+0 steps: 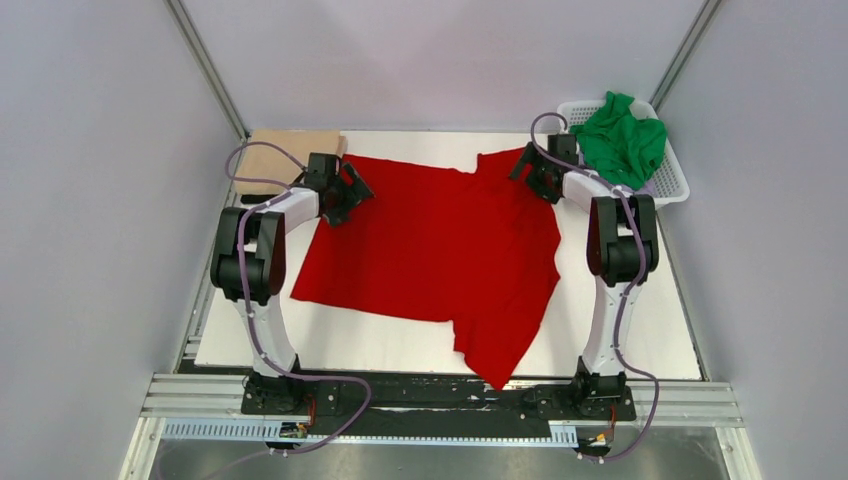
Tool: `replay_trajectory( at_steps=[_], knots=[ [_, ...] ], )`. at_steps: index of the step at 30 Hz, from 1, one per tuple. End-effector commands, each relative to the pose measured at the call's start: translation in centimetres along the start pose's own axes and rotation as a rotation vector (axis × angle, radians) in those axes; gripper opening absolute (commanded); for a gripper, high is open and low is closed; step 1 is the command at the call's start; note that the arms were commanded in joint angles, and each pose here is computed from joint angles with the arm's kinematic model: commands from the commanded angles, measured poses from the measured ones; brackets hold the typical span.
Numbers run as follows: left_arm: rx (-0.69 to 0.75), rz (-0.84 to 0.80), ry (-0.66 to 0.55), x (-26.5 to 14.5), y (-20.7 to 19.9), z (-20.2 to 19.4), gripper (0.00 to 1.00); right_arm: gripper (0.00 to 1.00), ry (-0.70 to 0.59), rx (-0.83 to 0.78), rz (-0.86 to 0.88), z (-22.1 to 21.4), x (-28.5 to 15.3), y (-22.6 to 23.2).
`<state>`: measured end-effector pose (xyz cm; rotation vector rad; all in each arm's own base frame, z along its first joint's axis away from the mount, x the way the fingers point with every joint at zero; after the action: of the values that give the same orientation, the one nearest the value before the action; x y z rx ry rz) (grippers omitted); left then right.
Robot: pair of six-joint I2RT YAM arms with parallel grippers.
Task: Fold and stack the t-shirts
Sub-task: Flatten out the tshirt
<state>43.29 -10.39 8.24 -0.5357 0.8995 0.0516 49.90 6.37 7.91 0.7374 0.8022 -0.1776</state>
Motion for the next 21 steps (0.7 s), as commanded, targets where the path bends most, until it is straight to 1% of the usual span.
replay_trajectory(
  at_steps=[1, 3, 6, 9, 12, 13, 14, 17, 18, 21],
  knots=[
    [-0.067, 0.102, 0.047, 2.7, 2.0, -0.8, 1.00, 1.00, -0.001, -0.035, -0.083, 2.1, 2.5, -1.0],
    [-0.067, 0.085, 0.050, 2.6, 1.6, -0.6, 1.00, 1.00, -0.007, -0.069, -0.076, 2.9, 3.2, -0.4],
    [-0.023, 0.043, 0.019, 1.0, 0.1, 0.3, 1.00, 1.00, -0.021, -0.113, -0.052, 4.0, 2.5, 1.0],
    [0.038, 0.044, -0.016, -1.4, -1.1, 0.8, 1.00, 1.00, -0.059, -0.167, -0.023, 4.6, 0.1, 2.9],
    [0.105, 0.012, -0.088, -5.5, -3.2, 1.3, 1.00, 1.00, -0.103, -0.214, -0.001, 4.1, -3.8, 4.9],
    [0.114, 0.028, -0.093, -6.2, -2.9, 0.8, 1.00, 1.00, -0.119, -0.220, -0.012, 3.7, -5.1, 5.1],
    [0.134, 0.003, -0.125, -7.9, -3.8, 0.9, 1.00, 1.00, -0.134, -0.223, -0.011, 3.2, -6.6, 5.4],
    [0.172, 0.008, -0.136, -10.5, -3.4, -0.8, 1.00, 1.00, -0.147, -0.165, -0.006, 0.5, -10.9, 5.4],
    [0.179, 0.005, -0.138, -11.7, -3.0, -1.5, 1.00, 1.00, -0.128, -0.148, -0.004, -1.1, -12.0, 4.9],
    [0.182, -0.005, -0.130, -13.5, -1.8, -3.4, 1.00, 1.00, -0.083, -0.115, -0.013, -6.4, -15.4, 3.0]
  ],
)
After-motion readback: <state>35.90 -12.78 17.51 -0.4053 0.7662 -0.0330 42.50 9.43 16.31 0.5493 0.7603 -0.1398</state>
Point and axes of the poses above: each gripper's point midway between its finger pads, its own x axis out along the fingers, its own y axis along the line the jaws close on, z = x × y, the point moved 5 cm from there along -x, back along the fingers, and after that the axes turned 11 degrees about x, right-handed, at the moved point
